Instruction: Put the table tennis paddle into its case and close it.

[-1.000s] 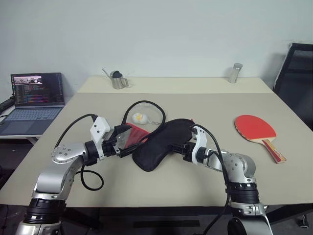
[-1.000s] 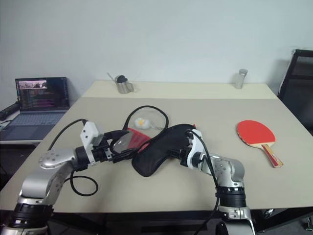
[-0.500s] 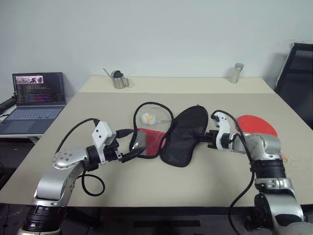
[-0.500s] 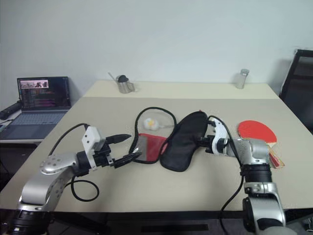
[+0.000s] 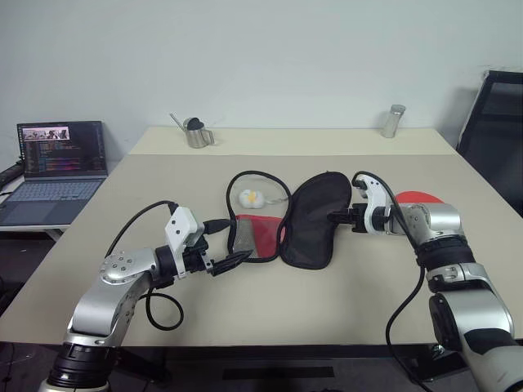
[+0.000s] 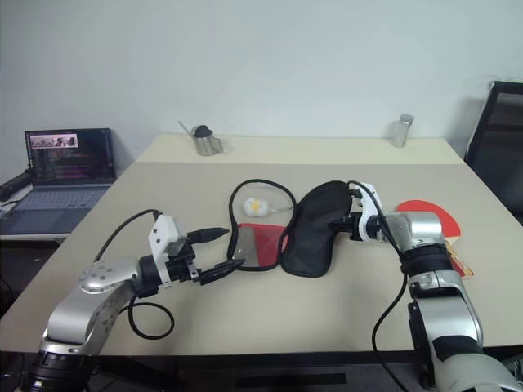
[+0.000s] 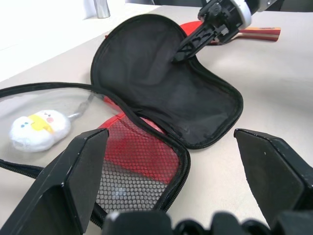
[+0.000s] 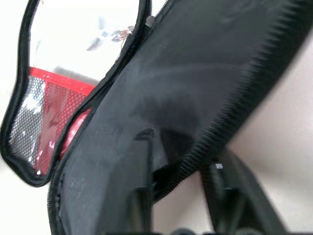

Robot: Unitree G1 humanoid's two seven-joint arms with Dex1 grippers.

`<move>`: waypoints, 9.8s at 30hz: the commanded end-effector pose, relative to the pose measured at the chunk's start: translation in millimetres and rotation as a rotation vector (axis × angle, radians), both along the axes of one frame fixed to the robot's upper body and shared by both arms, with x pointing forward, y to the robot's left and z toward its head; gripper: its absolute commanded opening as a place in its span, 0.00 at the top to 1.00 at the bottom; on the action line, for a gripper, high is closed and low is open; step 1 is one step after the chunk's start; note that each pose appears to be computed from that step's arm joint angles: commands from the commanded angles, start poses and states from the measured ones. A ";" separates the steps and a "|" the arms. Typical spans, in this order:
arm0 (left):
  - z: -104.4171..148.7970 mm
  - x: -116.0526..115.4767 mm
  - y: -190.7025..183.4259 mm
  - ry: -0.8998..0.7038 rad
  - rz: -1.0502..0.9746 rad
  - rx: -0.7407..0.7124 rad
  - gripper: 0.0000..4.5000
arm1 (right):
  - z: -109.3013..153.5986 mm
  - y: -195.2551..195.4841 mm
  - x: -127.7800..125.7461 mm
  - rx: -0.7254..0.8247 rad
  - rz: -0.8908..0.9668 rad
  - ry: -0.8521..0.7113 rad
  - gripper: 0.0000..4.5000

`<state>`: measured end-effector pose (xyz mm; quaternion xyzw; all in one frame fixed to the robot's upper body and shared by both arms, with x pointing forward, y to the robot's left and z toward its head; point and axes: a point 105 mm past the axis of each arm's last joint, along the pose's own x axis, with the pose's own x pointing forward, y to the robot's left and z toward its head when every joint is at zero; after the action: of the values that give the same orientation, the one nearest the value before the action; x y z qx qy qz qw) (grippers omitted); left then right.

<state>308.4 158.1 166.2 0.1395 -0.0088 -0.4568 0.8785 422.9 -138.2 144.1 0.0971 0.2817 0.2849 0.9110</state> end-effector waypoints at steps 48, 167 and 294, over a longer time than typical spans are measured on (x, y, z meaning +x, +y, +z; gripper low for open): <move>12.6 7.7 -0.2 -0.075 -0.015 0.011 0.00 | -24.5 24.5 -54.7 -0.048 -0.067 -0.137 0.06; 69.5 -3.5 -77.2 -0.101 -0.364 -0.064 0.00 | 12.0 -233.1 -60.2 -0.459 -0.512 -0.208 0.01; 42.1 1.5 -43.3 -0.136 -0.132 -0.051 0.00 | 2.5 19.4 -15.5 -0.189 -0.428 -0.286 0.02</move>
<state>314.8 116.6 198.5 0.1325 -0.0646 -0.5006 0.8530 407.4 -124.8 123.4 0.0311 0.1856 0.0562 0.9805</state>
